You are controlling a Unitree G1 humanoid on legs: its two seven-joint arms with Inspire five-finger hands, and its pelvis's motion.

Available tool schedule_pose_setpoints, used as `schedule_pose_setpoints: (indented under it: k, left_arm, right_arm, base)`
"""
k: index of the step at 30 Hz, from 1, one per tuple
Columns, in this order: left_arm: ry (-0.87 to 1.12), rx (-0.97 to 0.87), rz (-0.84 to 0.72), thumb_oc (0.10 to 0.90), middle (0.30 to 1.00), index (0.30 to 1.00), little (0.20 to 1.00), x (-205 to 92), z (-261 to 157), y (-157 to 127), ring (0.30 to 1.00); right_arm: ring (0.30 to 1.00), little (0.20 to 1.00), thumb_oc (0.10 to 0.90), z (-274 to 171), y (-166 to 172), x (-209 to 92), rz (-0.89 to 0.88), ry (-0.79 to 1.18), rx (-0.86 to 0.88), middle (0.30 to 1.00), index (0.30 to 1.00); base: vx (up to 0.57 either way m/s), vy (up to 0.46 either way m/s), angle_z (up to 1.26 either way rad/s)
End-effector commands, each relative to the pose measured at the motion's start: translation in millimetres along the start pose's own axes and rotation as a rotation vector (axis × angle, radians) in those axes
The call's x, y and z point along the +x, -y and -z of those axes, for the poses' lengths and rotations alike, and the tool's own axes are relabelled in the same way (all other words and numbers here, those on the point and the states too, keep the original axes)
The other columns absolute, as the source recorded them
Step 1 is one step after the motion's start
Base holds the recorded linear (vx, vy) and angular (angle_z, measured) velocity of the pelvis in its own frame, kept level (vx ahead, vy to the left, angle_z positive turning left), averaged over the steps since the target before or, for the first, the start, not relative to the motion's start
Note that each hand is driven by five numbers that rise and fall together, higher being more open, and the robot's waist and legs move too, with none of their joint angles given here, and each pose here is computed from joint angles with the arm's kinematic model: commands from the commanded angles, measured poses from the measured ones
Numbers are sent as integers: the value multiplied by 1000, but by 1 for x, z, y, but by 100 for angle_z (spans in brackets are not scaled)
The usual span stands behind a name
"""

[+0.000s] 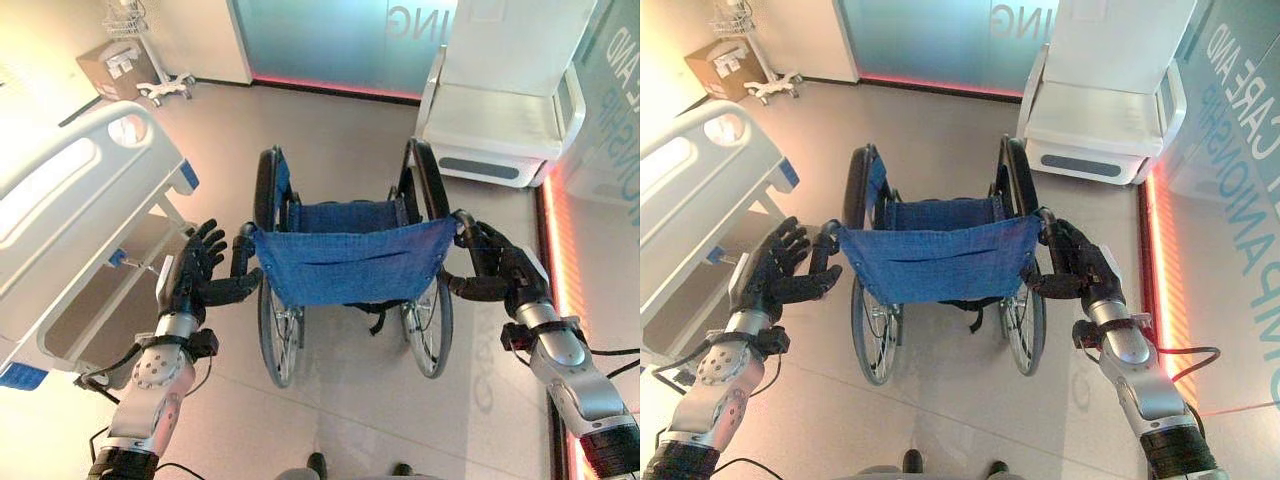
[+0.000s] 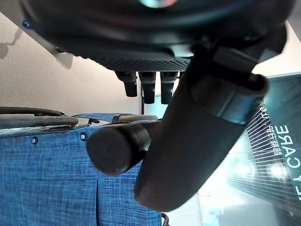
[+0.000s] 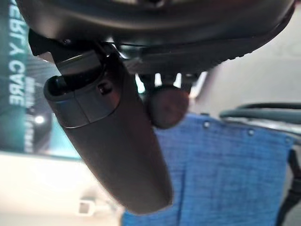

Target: Push the wheelchair next to the bed

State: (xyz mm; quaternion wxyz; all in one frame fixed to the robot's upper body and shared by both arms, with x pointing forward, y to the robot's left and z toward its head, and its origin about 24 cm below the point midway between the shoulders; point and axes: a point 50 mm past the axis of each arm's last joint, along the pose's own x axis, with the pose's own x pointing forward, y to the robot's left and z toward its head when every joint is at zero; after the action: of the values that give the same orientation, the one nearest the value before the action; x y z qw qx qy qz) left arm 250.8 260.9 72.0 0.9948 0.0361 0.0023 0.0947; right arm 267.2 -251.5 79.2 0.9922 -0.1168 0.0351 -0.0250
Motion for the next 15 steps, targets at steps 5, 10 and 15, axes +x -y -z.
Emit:
schedule_pose_setpoints:
  k: [5, 10, 15]
  left_arm:
    - [55, 162, -40, 800, 900, 900, 900, 37, -36, -14, 900]
    - [-6, 191, -56, 800, 900, 900, 900, 55, -41, -25, 900]
    - [-41, 234, -46, 800, 900, 900, 900, 67, -47, -31, 900]
  right_arm:
    - [900, 900, 800, -59, 5, 35, -20, 147, -149, 900, 900]
    - [900, 900, 800, -74, 8, 56, -6, 95, -143, 900, 900]
    - [900, 900, 800, -92, 15, 68, -1, 67, -121, 900, 900]
  base:
    - [0, 0, 0]
    - [0, 0, 0]
    - [1, 1, 2]
